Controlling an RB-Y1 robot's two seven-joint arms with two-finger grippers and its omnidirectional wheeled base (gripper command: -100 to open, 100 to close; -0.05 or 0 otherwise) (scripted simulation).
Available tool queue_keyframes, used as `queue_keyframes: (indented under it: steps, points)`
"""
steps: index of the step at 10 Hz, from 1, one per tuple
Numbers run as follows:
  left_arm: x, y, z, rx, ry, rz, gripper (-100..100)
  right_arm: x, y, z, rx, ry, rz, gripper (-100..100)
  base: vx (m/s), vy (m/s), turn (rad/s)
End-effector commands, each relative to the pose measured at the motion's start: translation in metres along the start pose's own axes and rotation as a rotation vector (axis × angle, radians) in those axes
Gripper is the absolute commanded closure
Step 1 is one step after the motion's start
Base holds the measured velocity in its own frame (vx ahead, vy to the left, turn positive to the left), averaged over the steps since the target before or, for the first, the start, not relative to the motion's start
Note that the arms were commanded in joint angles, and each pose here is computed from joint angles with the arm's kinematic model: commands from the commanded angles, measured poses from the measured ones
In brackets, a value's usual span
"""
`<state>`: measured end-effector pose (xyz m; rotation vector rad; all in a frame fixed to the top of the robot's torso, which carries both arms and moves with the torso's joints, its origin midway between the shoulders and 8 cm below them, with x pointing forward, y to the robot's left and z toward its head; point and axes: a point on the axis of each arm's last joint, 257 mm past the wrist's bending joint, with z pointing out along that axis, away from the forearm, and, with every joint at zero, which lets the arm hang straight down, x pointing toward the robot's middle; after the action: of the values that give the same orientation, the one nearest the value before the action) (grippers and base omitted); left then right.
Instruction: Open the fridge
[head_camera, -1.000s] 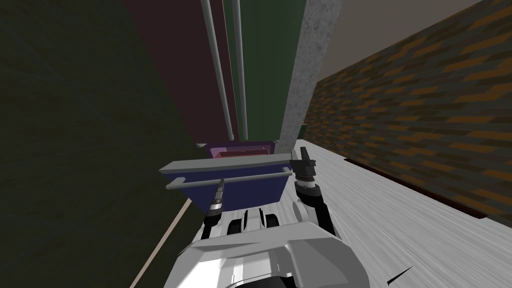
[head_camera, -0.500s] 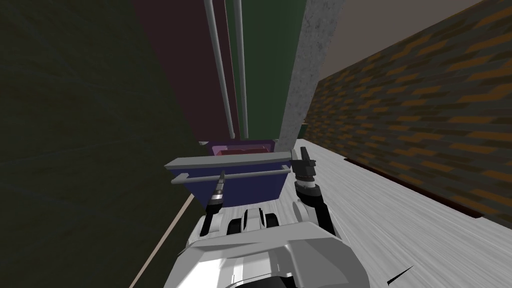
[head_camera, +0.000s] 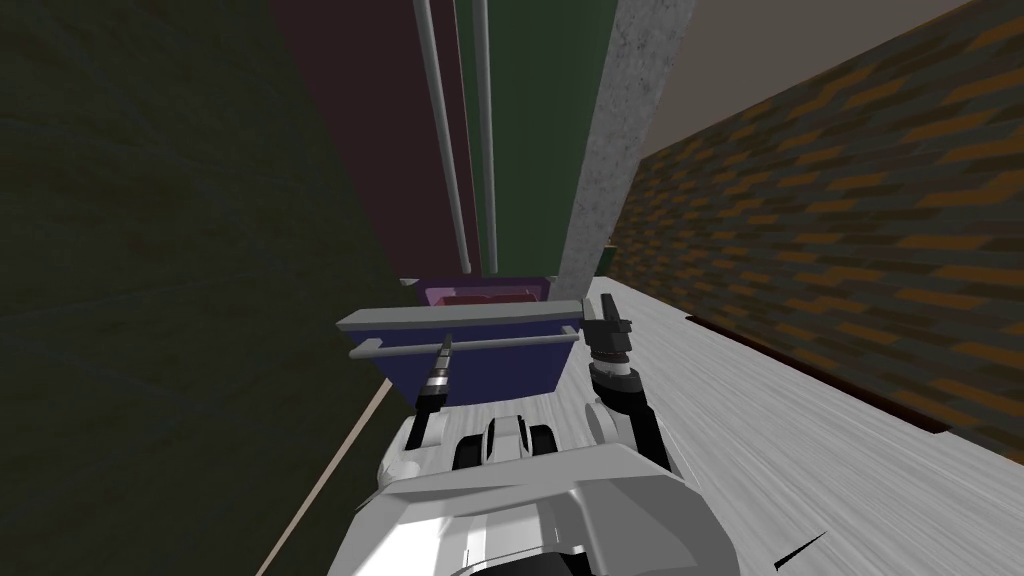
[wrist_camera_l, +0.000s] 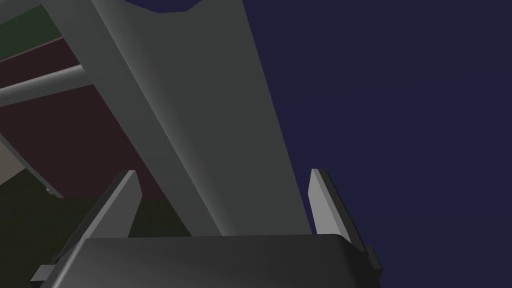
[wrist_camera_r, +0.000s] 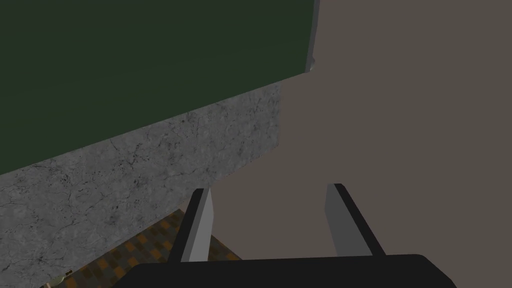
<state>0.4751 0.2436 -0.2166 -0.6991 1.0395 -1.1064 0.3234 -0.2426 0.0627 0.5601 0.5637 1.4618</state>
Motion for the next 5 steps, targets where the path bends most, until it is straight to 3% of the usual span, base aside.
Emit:
queue_keyframes:
  steps: [1,5]
  points:
    - [0.0007,0.0032,-0.0023,-0.009,0.001,-0.001,0,0.0000,0.0000,0.0000,0.000,0.000,0.000,0,0.000,0.000,0.000]
    - [0.0015,0.0088,-0.0060,-0.026,0.004,-0.002,0,0.0000,0.0000,0.0000,0.000,0.000,0.000,0,0.000,0.000,0.000]
